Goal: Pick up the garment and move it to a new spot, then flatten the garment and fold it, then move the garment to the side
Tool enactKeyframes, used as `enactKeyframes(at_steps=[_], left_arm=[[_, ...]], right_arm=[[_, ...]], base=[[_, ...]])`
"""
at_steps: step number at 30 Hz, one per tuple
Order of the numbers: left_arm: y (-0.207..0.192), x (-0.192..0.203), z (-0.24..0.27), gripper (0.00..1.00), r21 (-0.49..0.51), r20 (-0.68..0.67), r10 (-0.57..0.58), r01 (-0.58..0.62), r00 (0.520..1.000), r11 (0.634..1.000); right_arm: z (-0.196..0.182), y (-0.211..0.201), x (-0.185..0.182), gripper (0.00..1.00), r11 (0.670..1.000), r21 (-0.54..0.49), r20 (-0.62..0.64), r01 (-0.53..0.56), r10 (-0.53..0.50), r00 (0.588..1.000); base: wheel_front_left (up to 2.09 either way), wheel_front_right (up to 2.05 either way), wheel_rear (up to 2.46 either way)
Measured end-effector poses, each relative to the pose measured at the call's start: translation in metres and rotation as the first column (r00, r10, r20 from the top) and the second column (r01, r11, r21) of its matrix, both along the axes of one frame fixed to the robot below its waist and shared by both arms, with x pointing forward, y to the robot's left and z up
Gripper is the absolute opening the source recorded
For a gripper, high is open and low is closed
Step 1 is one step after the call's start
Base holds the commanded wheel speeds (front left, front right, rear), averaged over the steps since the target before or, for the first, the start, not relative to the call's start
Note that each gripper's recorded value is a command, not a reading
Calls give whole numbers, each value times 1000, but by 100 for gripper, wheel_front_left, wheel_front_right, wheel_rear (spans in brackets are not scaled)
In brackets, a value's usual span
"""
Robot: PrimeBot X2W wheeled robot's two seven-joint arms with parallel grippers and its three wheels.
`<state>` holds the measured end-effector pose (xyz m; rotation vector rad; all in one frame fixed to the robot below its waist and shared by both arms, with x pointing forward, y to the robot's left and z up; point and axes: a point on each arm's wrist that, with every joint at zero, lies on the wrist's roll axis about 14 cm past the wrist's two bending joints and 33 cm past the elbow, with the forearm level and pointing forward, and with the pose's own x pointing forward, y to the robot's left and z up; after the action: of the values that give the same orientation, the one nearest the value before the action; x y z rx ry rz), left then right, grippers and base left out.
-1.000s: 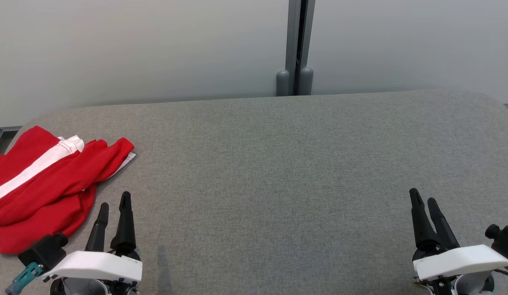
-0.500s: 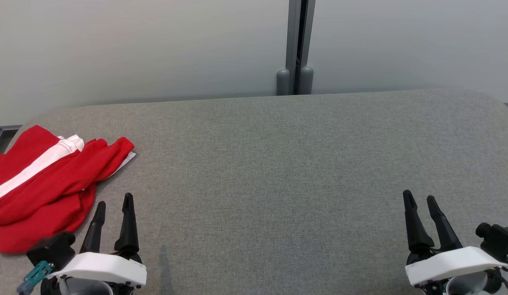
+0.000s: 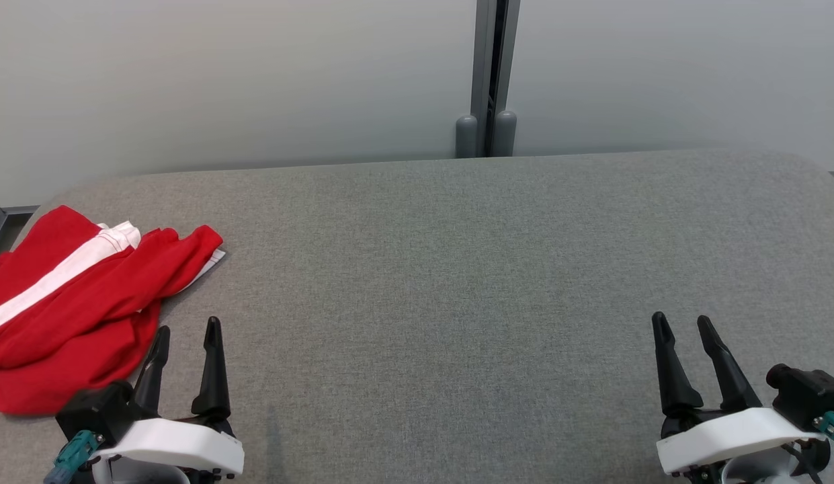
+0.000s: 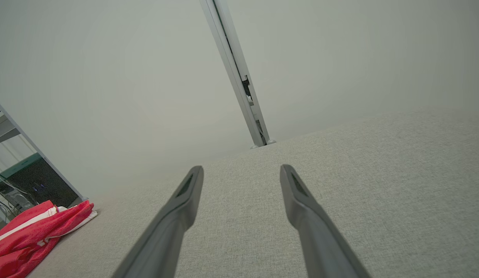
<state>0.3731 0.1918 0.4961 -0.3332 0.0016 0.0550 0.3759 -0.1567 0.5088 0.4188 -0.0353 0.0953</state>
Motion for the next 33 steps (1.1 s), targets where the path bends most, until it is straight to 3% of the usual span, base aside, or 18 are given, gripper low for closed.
enactKeyframes(at_steps=[33], left_arm=[[7, -7, 13, 100, 249, 67, 0, -16, 998, 968]], right_arm=[[11, 6, -5, 100, 971, -238, 84, -12, 32, 996]], base=[[0, 0, 0]])
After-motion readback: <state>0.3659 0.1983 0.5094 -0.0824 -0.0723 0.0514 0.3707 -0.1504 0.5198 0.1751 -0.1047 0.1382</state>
